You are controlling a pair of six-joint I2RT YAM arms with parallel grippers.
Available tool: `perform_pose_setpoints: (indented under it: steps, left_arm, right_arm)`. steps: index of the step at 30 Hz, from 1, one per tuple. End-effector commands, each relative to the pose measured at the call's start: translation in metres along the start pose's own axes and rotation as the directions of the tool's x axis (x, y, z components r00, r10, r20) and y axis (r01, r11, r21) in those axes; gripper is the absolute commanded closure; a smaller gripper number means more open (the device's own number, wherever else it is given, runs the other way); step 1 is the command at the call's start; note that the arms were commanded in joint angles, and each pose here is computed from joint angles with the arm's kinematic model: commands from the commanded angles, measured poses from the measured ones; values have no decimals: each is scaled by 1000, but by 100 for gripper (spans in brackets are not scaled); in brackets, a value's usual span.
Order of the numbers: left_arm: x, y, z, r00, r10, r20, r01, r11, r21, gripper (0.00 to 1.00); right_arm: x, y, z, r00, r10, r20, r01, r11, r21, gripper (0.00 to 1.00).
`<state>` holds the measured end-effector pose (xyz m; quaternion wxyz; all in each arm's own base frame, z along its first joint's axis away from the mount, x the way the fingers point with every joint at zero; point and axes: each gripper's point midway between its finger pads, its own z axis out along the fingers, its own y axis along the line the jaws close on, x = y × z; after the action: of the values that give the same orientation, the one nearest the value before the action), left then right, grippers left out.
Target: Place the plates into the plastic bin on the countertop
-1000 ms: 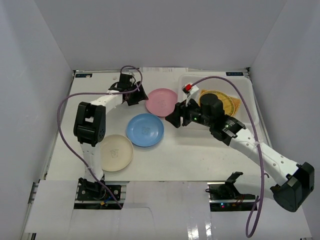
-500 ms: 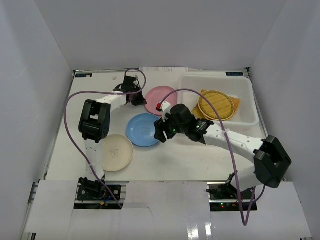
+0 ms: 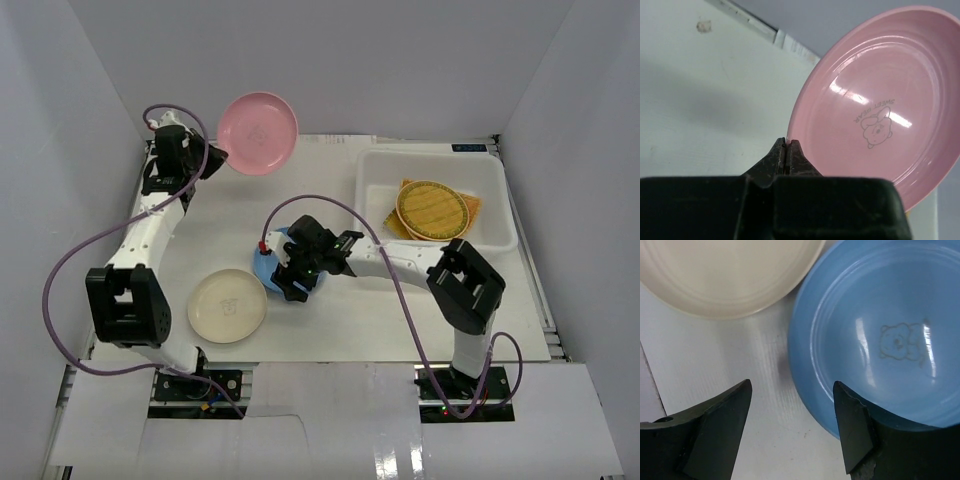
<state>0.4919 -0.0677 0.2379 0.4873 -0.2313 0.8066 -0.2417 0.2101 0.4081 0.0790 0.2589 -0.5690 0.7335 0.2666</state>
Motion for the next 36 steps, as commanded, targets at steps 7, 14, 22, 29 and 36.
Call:
perform_pose_setpoints:
  steps: [7,14,22,29,36]
  left_arm:
    - [-18,-43,-53,996,-62,66,49,983,176,100]
    - [-43,-65,-96,988,-65,141,29,968,249,100]
    - [-84,-105,-164,954,-70,290,-35,938,344,100]
    - [-109,-140,-225,921,-75,382,-103,899,425,100]
    - [-106,-168,-254,935,-88,343,-117,838,533,100]
  right_arm:
    - [30,16,25,988,-78,-131,70,995,-67,38]
    - [17,-3,31,992,-111,-61,113,993,28,77]
    - [-49,-16,-16,974,-191,118,169,970,174,92]
    - [-139,-21,-115,886,-291,361,152,918,367,92]
    - [-151,-88,-210,861,-326,390,15,783,622,92]
